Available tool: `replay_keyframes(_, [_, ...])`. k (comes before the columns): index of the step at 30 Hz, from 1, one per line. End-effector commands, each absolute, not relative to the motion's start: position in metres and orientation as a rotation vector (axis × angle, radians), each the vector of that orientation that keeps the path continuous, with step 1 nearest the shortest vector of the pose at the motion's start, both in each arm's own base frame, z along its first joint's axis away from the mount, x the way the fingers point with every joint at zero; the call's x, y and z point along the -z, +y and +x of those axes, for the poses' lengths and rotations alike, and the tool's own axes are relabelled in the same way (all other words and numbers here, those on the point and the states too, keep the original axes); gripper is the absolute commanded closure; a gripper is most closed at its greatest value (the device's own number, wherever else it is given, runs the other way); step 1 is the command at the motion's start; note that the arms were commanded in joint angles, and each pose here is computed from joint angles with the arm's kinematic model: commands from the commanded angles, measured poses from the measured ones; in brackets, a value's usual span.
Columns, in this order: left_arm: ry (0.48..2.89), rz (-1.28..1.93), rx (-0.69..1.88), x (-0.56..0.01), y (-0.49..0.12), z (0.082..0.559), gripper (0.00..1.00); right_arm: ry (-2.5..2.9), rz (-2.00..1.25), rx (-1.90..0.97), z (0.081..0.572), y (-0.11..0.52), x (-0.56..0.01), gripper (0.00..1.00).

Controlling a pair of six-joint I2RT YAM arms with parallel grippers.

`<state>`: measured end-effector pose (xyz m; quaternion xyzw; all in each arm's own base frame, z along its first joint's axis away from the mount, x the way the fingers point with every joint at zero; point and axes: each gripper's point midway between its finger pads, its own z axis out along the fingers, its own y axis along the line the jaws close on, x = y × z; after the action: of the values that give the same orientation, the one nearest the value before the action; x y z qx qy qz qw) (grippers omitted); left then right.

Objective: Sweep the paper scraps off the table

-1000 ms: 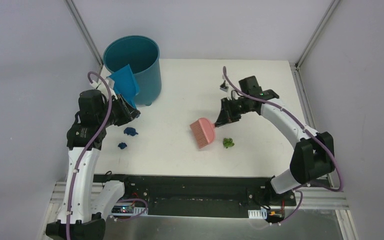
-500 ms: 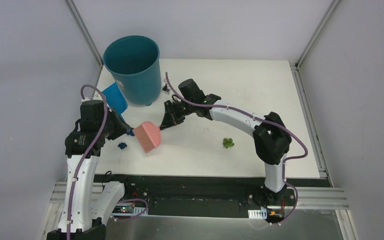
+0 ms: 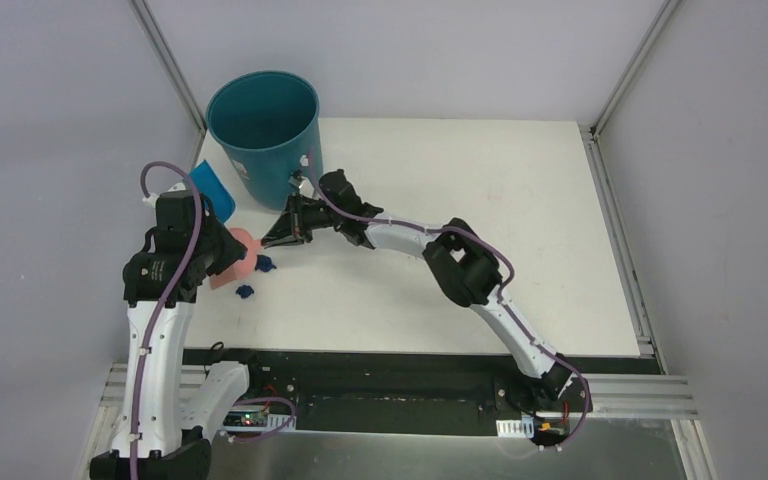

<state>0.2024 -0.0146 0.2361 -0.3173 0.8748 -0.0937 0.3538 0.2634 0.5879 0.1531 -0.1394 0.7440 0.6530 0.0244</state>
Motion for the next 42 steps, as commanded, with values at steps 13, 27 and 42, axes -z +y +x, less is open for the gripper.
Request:
replay_keyframes(13, [2.126,-0.76,0.132,-0.27,0.004,0.199,1.0,2.546,-0.337,-1.742,0.2,0.647,-0.124,1.0])
replay_keyframes(27, [2.075,-0.665,0.201,-0.265,-0.006,0.187,1.0,2.55,-0.269,-0.784,0.262,0.531,-0.089,1.0])
replay_keyframes(42, [2.125,-0.502,0.318,-0.26,-0.031,0.193,1.0,2.755,-0.076,-0.534,0.297,0.254,-0.128,1.0])
